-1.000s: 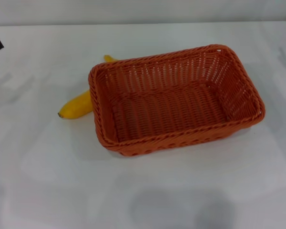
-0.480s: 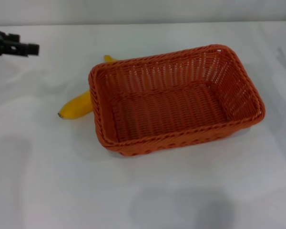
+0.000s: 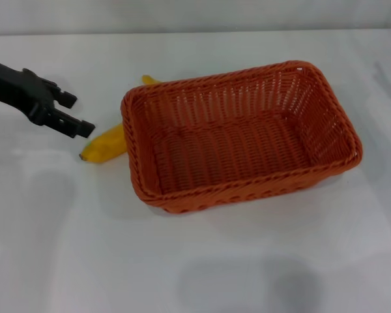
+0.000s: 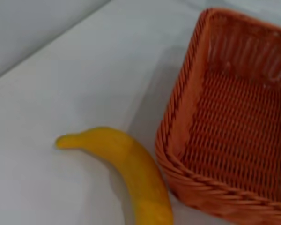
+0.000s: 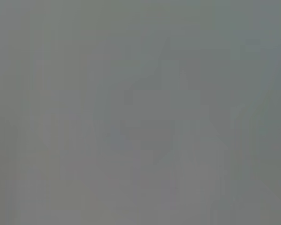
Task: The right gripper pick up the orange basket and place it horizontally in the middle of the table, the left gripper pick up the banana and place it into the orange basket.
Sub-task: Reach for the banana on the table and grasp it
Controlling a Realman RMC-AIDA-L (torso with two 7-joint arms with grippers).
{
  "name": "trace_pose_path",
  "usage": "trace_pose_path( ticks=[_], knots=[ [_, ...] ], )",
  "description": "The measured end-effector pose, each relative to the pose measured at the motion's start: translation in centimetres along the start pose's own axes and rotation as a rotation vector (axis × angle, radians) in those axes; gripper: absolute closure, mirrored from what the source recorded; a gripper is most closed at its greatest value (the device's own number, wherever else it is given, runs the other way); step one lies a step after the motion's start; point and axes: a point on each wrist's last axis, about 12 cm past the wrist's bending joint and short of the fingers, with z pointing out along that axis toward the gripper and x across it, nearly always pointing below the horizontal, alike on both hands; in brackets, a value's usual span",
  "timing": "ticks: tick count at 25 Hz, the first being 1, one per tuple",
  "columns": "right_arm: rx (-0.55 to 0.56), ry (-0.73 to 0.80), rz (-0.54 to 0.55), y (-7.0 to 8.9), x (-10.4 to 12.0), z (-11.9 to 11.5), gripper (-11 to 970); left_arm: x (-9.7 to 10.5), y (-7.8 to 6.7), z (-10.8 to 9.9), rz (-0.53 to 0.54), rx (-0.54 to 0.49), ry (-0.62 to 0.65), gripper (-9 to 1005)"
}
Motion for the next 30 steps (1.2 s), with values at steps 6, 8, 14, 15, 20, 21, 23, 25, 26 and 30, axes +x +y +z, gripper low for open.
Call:
trace_pose_path(
  ticks=[6,8,14,15,20,21,23,25,26,30],
  knots=[
    [0.006,0.004,-0.003,-0.3,0.1,-0.3,82,0.2,0.0,2.0,0.025,-0.045,0.031,123],
    [0.007,0.004,-0.004,-0.3,0.1,-0.3,82,0.4,0.0,3.1,0.034,-0.06,0.036,123],
    [0.006,0.004,-0.005,-0.3,0.0,-0.2,82,0.6,-0.3,5.9,0.061,-0.084,0.064,123],
    [0.006,0.003,-0.005,-0.3,0.0,-0.2,82,0.7,-0.3,6.1,0.063,-0.089,0.065,123],
    [0.003,0.001,-0.005,-0.3,0.0,-0.1,82,1.0,-0.3,7.5,0.08,-0.102,0.066,125],
    [0.003,0.001,-0.005,-0.2,0.0,-0.1,82,1.1,-0.3,7.8,0.084,-0.107,0.066,125],
    [0.003,0.001,-0.005,-0.2,-0.1,0.0,82,1.1,-0.2,8.2,0.094,-0.118,0.066,126],
    [0.003,0.0,-0.005,-0.2,-0.1,0.0,82,1.0,-0.3,8.5,0.101,-0.122,0.065,127],
    [0.003,0.001,-0.005,-0.2,0.0,-0.1,82,1.1,-0.2,8.6,0.103,-0.124,0.065,128],
    [0.007,0.003,-0.005,-0.3,0.0,-0.2,82,1.2,-0.2,8.7,0.105,-0.135,0.062,130]
  ],
)
